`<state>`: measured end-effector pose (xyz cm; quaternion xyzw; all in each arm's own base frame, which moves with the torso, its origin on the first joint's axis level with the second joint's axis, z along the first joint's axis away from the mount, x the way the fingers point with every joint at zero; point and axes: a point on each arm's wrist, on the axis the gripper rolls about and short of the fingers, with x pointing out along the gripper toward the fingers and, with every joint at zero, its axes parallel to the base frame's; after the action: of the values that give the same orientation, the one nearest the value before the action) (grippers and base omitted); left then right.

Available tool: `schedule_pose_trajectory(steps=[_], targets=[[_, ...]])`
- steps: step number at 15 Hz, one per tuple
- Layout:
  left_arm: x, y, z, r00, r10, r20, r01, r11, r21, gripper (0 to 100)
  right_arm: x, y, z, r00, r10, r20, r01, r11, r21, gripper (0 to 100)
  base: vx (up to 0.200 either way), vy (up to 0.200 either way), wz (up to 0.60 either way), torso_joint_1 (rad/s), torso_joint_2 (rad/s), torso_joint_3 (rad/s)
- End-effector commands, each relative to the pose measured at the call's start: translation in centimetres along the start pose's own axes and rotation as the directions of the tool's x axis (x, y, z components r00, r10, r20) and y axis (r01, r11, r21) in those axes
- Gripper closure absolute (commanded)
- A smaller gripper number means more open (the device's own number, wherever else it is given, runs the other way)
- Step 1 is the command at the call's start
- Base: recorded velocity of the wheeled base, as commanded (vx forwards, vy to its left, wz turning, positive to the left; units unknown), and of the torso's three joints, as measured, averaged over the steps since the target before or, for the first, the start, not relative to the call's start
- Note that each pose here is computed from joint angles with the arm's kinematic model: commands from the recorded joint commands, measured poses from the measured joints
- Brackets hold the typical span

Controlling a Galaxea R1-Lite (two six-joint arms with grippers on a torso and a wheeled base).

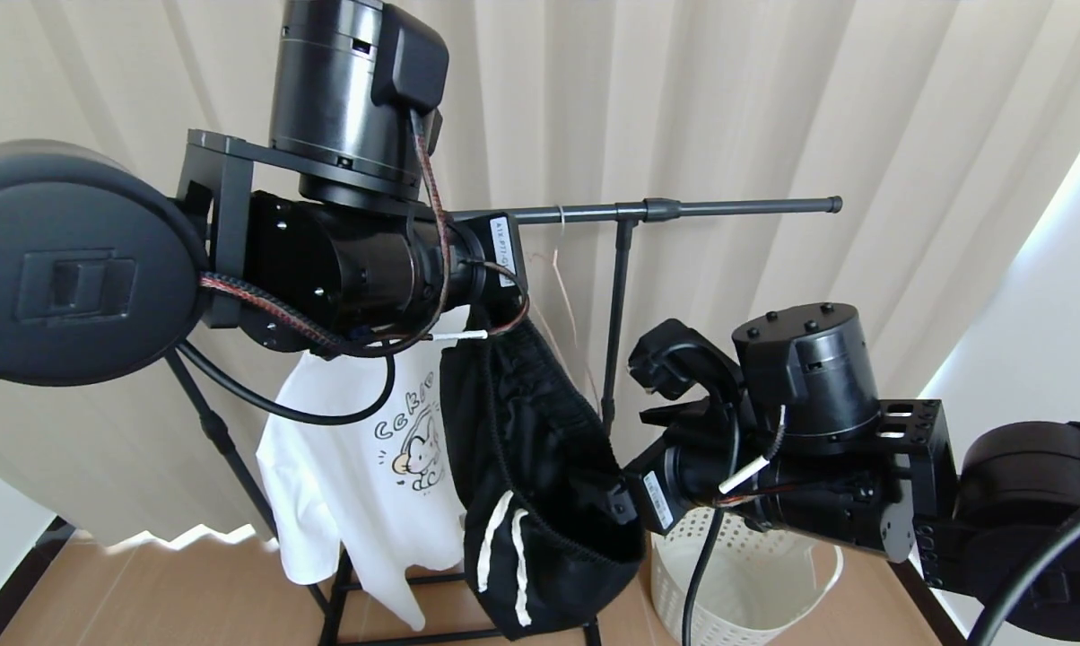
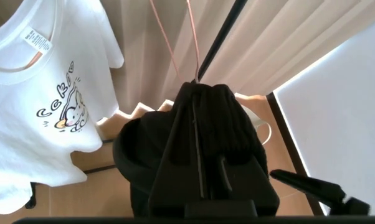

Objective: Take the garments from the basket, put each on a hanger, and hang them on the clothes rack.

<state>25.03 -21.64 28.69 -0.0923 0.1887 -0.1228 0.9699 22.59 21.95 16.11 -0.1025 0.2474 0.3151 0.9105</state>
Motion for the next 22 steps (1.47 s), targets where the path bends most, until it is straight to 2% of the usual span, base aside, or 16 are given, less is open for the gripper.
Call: schedule_pose_trajectory(steps=[1, 3, 4, 11, 14, 16, 17, 18, 20, 21, 22], targets=[[-0.6, 0.0, 0.3, 1.0, -0.008, 0.012, 0.008, 1.0, -0.005, 100, 0.8, -0.1, -0.4, 1.0, -0.005, -0.022, 0.005, 1.0, -0.002, 0, 0.0, 0.0, 0.0, 0.0, 0.0, 0.0], [-0.7, 0.0, 0.4, 1.0, -0.009, 0.014, 0.009, 1.0, -0.006, 100, 0.9, 0.0, -0.6, 0.999, -0.005, -0.034, 0.005, 1.0, -0.004, 0, 0.0, 0.0, 0.0, 0.0, 0.0, 0.0], [-0.7, 0.0, 0.3, 1.0, -0.01, 0.013, 0.01, 1.0, -0.005, 100, 1.0, 0.0, -0.7, 0.999, -0.005, -0.035, 0.005, 1.0, -0.005, 100, 0.0, 0.0, 0.0, 0.0, 0.0, 0.0], [-1.1, 0.1, 0.1, 1.0, -0.013, 0.008, 0.013, 1.0, -0.005, 100, 0.9, -0.1, -0.4, 1.0, -0.009, -0.025, 0.009, 1.0, 0.0, 100, 0.0, 0.0, 0.0, 0.0, 0.0, 0.0], [-1.3, 0.4, -0.2, 1.0, -0.005, -0.003, 0.005, 1.0, 0.0, 100, -0.3, -1.9, 0.8, 0.998, -0.052, 0.029, 0.051, 0.998, 0.029, 100, 0.0, 0.0, 0.0, 0.0, 0.0, 0.0], [-1.1, 0.9, -1.5, 0.998, 0.016, -0.067, -0.014, 0.999, 0.035, 100, -1.9, -3.9, 1.9, 0.991, -0.107, 0.081, 0.103, 0.993, 0.056, 100, 0.0, 0.0, 0.0, 0.0, 0.0, 0.0], [-1.2, 0.9, -1.6, 0.997, 0.018, -0.071, -0.015, 0.999, 0.036, 100, -2.0, -3.9, 1.9, 0.99, -0.11, 0.084, 0.105, 0.993, 0.057, 100, 0.0, 0.0, 0.0, 0.0, 0.0, 0.0], [-0.6, 1.5, -3.8, 0.985, 0.056, -0.161, -0.044, 0.996, 0.08, 100, -4.8, -4.9, 2.8, 0.971, -0.194, 0.141, 0.192, 0.981, 0.024, 100, 0.0, 0.0, 0.0, 0.0, 0.0, 0.0], [-0.1, 2.2, -5.8, 0.972, 0.085, -0.217, -0.062, 0.992, 0.113, 100, -6.2, -5.0, 3.3, 0.955, -0.24, 0.174, 0.242, 0.97, 0.007, 100, 0.0, 0.0, 0.0, 0.0, 0.0, 0.0], [0.5, 2.3, -7.5, 0.958, 0.106, -0.267, -0.07, 0.988, 0.141, 100, -7.2, -5.0, 3.5, 0.947, -0.254, 0.197, 0.257, 0.966, 0.012, 100, 0.0, 0.0, 0.0, 0.0, 0.0, 0.0], [0.5, 2.3, -7.5, 0.958, 0.106, -0.267, -0.07, 0.988, 0.141, 100, -7.2, -5.0, 3.5, 0.947, -0.254, 0.197, 0.257, 0.966, 0.012, 100, 0.0, 0.0, 0.0, 0.0, 0.0, 0.0]])
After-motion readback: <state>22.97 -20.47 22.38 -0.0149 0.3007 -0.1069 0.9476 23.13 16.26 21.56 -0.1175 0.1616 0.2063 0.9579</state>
